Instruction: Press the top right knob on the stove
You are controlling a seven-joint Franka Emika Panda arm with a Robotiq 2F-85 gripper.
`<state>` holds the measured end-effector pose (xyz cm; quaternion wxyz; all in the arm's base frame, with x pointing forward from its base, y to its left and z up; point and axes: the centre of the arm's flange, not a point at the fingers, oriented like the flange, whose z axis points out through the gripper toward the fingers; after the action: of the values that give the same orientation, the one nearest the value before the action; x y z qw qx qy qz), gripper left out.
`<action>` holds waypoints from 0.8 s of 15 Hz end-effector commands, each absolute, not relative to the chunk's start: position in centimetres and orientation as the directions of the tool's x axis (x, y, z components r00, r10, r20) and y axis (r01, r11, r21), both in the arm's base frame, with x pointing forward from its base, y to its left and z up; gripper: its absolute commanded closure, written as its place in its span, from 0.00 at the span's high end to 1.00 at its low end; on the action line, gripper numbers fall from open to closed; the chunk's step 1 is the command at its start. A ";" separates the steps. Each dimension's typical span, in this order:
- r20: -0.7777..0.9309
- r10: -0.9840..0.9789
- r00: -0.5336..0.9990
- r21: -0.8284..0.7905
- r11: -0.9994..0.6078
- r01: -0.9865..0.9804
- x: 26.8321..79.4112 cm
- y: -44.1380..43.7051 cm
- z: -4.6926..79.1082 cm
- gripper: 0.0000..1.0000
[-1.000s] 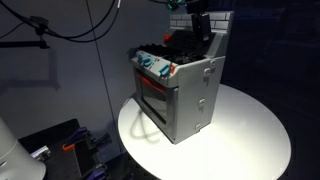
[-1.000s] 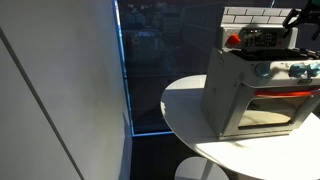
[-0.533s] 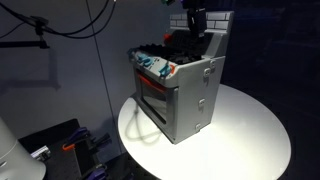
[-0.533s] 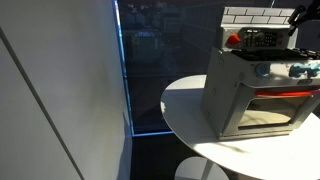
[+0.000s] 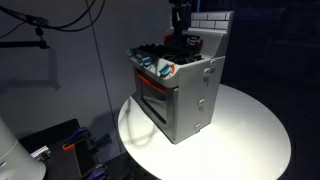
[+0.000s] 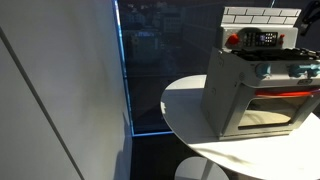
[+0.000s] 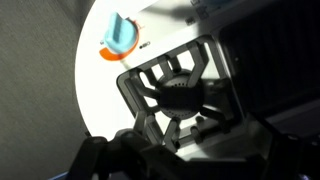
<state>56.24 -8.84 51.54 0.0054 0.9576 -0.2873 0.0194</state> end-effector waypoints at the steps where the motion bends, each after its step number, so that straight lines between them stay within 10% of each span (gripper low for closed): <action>1: -0.036 -0.500 0.865 -0.011 -0.865 -0.501 53.5 -8.5 53.2 1.00; 12: -0.005 -0.369 0.930 -0.020 -0.929 -0.369 45.9 -5.9 59.4 1.00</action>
<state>48.99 -6.76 57.62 -0.0088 0.9780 -0.2078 -0.0153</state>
